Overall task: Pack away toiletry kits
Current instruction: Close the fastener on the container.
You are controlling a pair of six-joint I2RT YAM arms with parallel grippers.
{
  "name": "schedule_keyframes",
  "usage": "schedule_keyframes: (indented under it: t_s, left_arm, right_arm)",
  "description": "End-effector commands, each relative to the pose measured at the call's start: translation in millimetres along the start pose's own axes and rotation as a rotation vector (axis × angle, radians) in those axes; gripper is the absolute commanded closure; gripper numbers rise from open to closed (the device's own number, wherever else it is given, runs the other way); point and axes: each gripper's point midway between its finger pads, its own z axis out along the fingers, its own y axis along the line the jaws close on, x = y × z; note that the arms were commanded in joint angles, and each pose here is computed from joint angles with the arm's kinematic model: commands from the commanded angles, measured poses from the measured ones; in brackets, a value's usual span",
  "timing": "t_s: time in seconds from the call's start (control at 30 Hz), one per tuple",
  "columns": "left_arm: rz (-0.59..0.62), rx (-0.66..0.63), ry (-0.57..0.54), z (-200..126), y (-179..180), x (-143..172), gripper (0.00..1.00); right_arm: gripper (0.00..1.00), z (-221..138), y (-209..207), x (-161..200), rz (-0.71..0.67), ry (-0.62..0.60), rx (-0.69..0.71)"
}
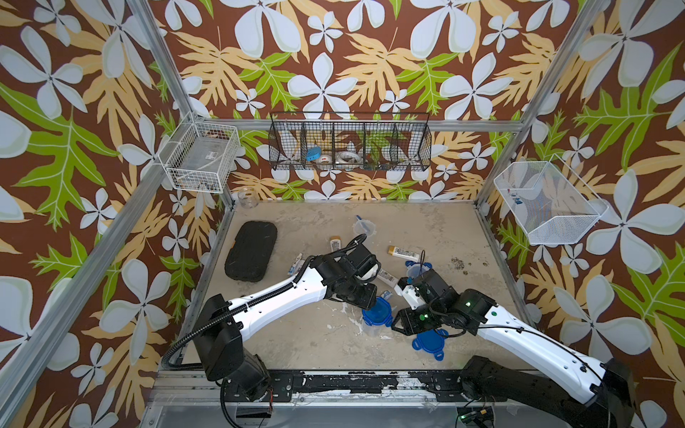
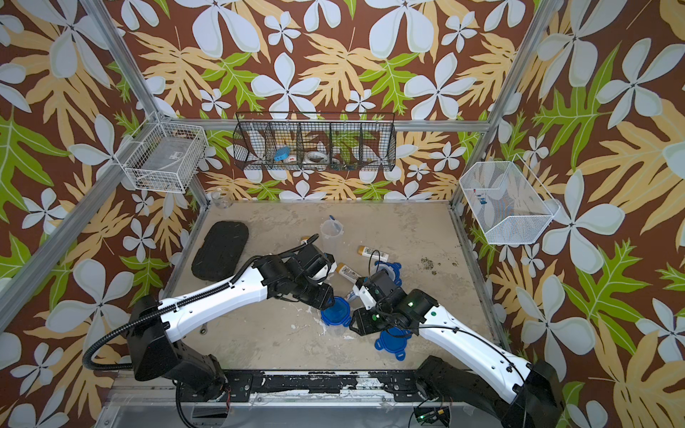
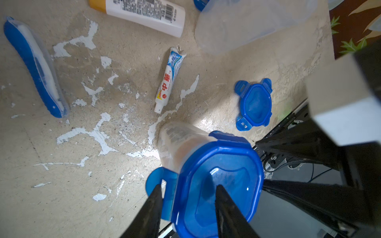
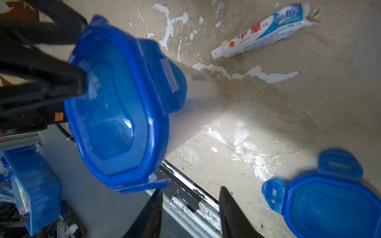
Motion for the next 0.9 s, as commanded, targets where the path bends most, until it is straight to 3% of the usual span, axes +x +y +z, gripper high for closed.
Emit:
schedule_keyframes:
  t_s: [0.0,0.87]
  left_arm:
    - [0.007,0.02,0.025,0,-1,9,0.57]
    - [-0.189,0.261,0.01,3,-29,32,0.55]
  right_arm:
    - [0.55,-2,3,-16,0.011,-0.059,-0.012]
    - [0.55,14,17,-42,-0.004,-0.119,-0.11]
